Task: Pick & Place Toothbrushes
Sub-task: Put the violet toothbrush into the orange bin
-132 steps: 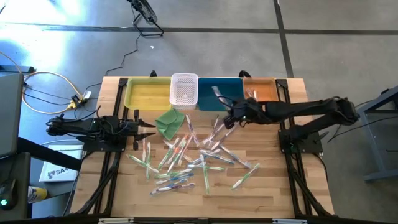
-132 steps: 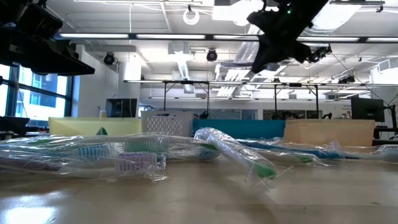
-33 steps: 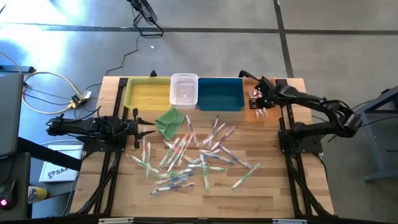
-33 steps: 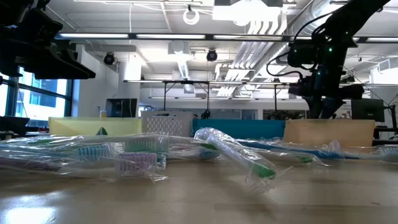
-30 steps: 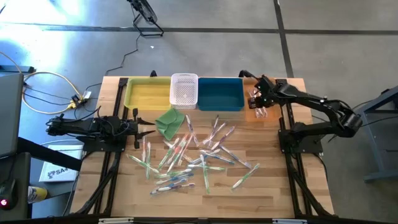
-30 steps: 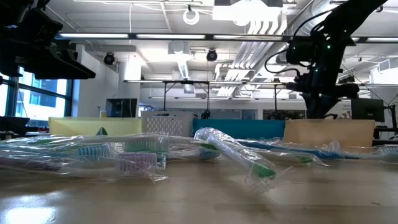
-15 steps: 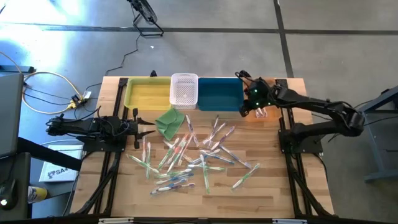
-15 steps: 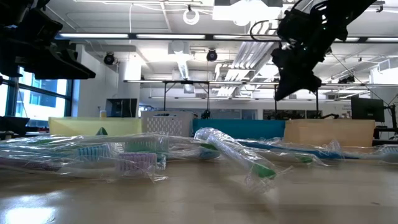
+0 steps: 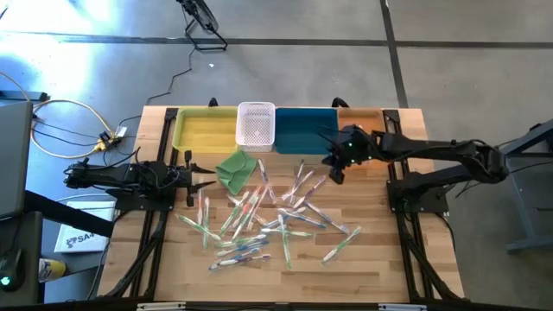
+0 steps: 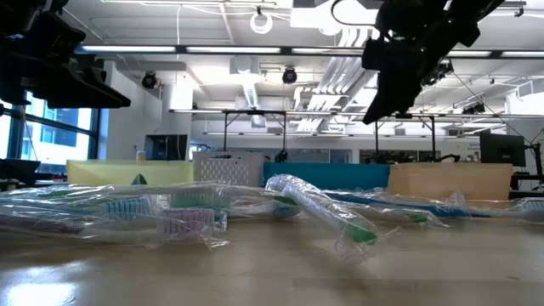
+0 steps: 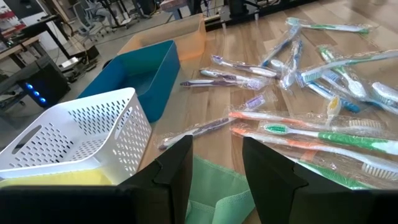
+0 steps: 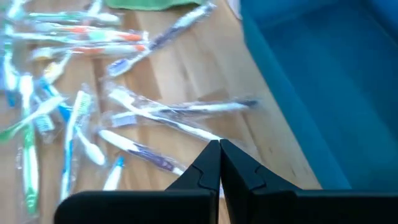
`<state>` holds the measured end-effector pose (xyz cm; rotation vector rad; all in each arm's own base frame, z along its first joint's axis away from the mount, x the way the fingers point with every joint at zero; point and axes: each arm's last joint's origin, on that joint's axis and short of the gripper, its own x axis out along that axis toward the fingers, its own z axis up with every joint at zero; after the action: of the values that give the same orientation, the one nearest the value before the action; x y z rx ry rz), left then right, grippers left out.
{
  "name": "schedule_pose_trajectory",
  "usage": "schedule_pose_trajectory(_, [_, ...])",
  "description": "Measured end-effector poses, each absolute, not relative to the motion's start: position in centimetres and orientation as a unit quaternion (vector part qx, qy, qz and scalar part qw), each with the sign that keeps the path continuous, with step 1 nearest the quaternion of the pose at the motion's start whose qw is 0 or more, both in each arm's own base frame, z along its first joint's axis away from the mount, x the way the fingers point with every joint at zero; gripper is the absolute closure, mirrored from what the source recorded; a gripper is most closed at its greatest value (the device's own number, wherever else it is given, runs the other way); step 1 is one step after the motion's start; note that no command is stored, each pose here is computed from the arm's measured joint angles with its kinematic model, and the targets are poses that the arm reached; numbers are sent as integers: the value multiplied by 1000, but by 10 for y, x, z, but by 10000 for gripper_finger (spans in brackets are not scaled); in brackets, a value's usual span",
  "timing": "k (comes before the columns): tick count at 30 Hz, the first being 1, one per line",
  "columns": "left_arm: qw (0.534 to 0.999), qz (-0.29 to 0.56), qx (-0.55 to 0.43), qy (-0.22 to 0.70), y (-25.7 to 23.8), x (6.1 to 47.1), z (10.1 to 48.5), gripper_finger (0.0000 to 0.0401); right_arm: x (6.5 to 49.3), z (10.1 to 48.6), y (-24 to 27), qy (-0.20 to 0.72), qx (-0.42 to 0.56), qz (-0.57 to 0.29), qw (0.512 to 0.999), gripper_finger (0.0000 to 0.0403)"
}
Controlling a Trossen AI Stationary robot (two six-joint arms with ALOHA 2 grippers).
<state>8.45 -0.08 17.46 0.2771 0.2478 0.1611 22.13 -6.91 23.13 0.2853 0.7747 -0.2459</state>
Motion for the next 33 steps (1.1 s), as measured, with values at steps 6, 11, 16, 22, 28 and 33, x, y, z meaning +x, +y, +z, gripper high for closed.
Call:
schedule_pose_trajectory(6, [980,80,138,123,-1,84,175,265,227,235,-62,351,129,-103,922,401])
schedule_pose_trajectory(11, [982,81,119,120,-1,85,175,265,230,238,-61,334,125,-99,929,401])
schedule_pose_trajectory(16, [987,86,72,111,-1,85,175,265,232,241,-62,317,122,-99,935,401])
schedule_pose_trajectory(22, [989,90,40,108,-1,85,176,265,235,244,-63,295,118,-98,943,401])
schedule_pose_trajectory(28, [990,91,29,106,-1,85,176,265,238,250,-64,265,112,-97,953,401])
schedule_pose_trajectory(33, [990,93,17,104,-1,85,176,265,240,252,-64,252,110,-98,957,401])
